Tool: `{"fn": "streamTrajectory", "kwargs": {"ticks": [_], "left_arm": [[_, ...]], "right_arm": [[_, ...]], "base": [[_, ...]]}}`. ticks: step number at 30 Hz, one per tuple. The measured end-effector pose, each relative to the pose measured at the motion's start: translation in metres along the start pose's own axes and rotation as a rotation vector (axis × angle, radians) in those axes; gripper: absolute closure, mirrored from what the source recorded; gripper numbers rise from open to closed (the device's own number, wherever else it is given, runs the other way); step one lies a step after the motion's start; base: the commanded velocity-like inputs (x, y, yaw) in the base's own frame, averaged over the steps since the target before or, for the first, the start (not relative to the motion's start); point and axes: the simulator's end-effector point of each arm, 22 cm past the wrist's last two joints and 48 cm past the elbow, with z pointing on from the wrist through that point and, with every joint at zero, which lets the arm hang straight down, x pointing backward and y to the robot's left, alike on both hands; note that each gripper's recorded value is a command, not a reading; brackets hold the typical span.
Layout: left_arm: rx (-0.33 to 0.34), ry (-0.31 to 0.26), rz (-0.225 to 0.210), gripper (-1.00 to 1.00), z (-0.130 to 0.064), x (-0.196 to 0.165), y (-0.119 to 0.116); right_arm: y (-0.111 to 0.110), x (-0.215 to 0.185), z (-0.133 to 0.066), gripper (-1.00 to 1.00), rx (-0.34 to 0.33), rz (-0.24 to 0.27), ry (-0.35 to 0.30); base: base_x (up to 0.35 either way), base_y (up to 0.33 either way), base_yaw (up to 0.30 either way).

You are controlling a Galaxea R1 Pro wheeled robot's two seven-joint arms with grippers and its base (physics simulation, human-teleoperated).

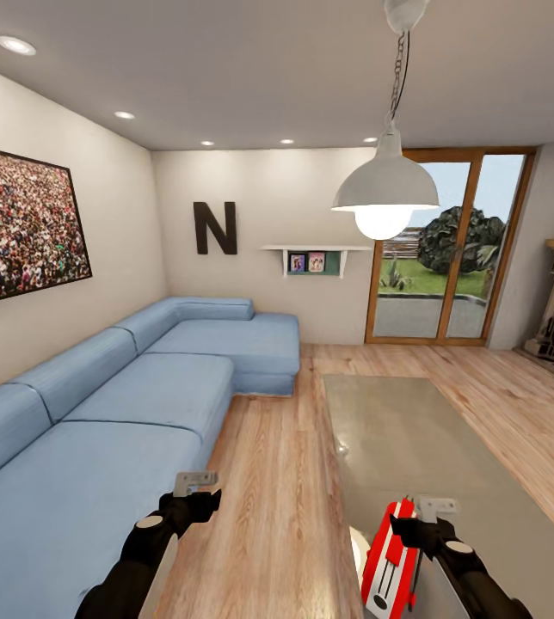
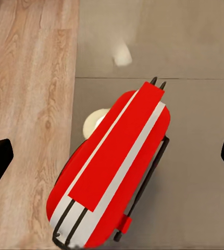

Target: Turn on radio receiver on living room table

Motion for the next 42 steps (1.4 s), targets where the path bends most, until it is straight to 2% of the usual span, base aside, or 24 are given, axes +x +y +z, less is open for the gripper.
{"fn": "streamTrajectory", "kwargs": {"ticks": [1, 5, 7, 9, 12, 13, 19, 23, 26, 33, 42], "left_arm": [[0.000, 0.000, 0.000, -1.00, 0.000, 0.000, 0.000], [0.000, -0.001, 0.000, -1.00, 0.000, 0.000, 0.000], [0.001, -0.002, 0.000, -1.00, 0.000, 0.000, 0.000], [0.000, -0.005, -0.001, -1.00, 0.000, -0.001, 0.001], [-0.003, -0.006, -0.005, -1.00, 0.000, -0.001, 0.003], [-0.004, -0.007, -0.007, -1.00, 0.000, -0.002, 0.004], [0.002, -0.009, -0.009, -1.00, 0.000, -0.002, 0.001], [0.001, -0.009, -0.004, -1.00, 0.000, -0.002, 0.001], [0.003, -0.007, -0.004, -1.00, 0.000, -0.002, 0.000], [0.001, -0.006, -0.006, -1.00, 0.000, -0.002, 0.002], [0.006, 0.001, -0.007, -1.00, 0.000, 0.000, -0.001]], "right_arm": [[0.000, 0.003, 0.000, -1.00, 0.000, -0.001, 0.012], [0.001, 0.029, -0.003, -1.00, -0.002, -0.010, 0.165], [0.002, 0.024, -0.006, -1.00, -0.004, -0.012, 0.210], [0.003, 0.007, -0.006, -1.00, -0.005, -0.010, 0.208], [0.005, -0.029, -0.003, -1.00, -0.006, -0.004, 0.170], [0.006, -0.055, -0.002, -1.00, -0.007, -0.001, 0.146], [0.014, -0.104, -0.004, -1.00, -0.029, 0.013, 0.129], [0.033, -0.103, -0.004, -1.00, -0.059, 0.023, 0.147], [0.037, -0.090, -0.002, -1.00, -0.065, 0.025, 0.179], [0.037, -0.076, -0.002, -1.00, -0.064, 0.030, 0.223], [0.029, -0.076, -0.001, -1.00, -0.054, 0.041, 0.225]], "base": [[0.000, 0.000, 0.000], [0.000, 0.000, 0.000], [0.000, 0.000, 0.000], [0.000, 0.000, 0.000], [0.000, 0.000, 0.000], [0.000, 0.000, 0.000], [0.000, 0.000, 0.000], [0.000, 0.000, 0.000], [0.000, 0.000, 0.000], [0.000, 0.000, 0.000], [0.000, 0.000, 0.000]]}}
